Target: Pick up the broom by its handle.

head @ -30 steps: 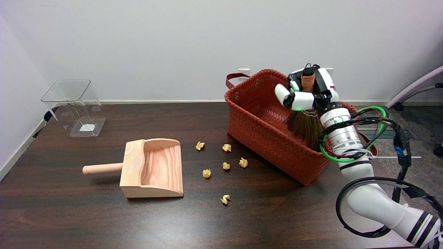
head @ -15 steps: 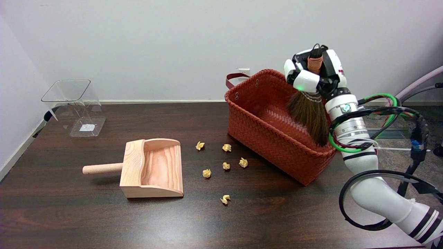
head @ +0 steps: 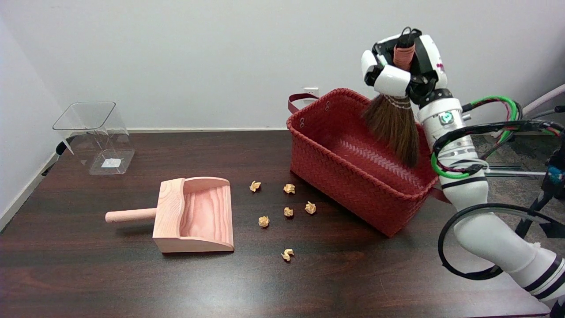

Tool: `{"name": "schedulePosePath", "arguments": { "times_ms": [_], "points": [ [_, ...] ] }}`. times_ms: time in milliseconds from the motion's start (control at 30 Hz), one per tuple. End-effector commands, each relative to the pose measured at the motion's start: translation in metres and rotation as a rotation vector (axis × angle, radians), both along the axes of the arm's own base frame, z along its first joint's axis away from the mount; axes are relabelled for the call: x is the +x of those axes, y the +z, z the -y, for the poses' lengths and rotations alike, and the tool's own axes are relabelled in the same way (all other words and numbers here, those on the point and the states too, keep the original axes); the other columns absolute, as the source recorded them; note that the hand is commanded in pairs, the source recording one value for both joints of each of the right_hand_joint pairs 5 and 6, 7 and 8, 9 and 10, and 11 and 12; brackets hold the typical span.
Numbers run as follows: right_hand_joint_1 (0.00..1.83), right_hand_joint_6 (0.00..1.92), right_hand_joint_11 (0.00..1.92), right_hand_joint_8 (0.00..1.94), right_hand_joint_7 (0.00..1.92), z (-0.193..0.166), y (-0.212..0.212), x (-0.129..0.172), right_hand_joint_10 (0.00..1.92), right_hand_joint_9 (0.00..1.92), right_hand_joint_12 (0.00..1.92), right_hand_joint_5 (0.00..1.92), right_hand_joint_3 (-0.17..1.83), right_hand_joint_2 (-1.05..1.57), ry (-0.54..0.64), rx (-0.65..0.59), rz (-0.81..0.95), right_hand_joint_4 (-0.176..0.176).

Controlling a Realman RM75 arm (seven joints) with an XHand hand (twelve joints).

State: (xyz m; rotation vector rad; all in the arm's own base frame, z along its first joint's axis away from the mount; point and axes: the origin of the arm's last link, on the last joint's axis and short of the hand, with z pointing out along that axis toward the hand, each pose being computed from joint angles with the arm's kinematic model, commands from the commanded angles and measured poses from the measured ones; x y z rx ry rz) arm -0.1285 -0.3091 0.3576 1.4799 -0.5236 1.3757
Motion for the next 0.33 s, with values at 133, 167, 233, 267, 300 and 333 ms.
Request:
{"name": "schedulePosePath", "arguments": {
  "times_ms": [133, 167, 233, 267, 300, 333],
  "points": [
    [1.1, 1.92, 1.92, 1.92, 1.92, 0.031, -0.034, 0.061, 1.92, 1.92, 1.92, 1.92, 1.18, 0.74, 0.087, 0.178, -0.043, 0.0],
    [1.1, 1.92, 1.92, 1.92, 1.92, 0.033, -0.037, 0.063, 1.92, 1.92, 1.92, 1.92, 1.18, 0.74, 0.087, 0.192, -0.044, 0.0],
    [1.1, 1.92, 1.92, 1.92, 1.92, 0.038, -0.048, 0.07, 1.92, 1.92, 1.92, 1.92, 1.18, 0.74, 0.089, 0.238, -0.062, 0.0],
    [1.1, 1.92, 1.92, 1.92, 1.92, 0.039, -0.051, 0.073, 1.92, 1.92, 1.92, 1.92, 1.18, 0.74, 0.092, 0.251, -0.068, 0.0],
    [1.1, 1.92, 1.92, 1.92, 1.92, 0.042, -0.058, 0.077, 1.92, 1.92, 1.92, 1.92, 1.18, 0.74, 0.098, 0.274, -0.075, 0.0],
    [1.1, 1.92, 1.92, 1.92, 1.92, 0.044, -0.065, 0.081, 1.92, 1.92, 1.92, 1.92, 1.18, 0.75, 0.099, 0.305, -0.077, 0.0]
  ]
}}
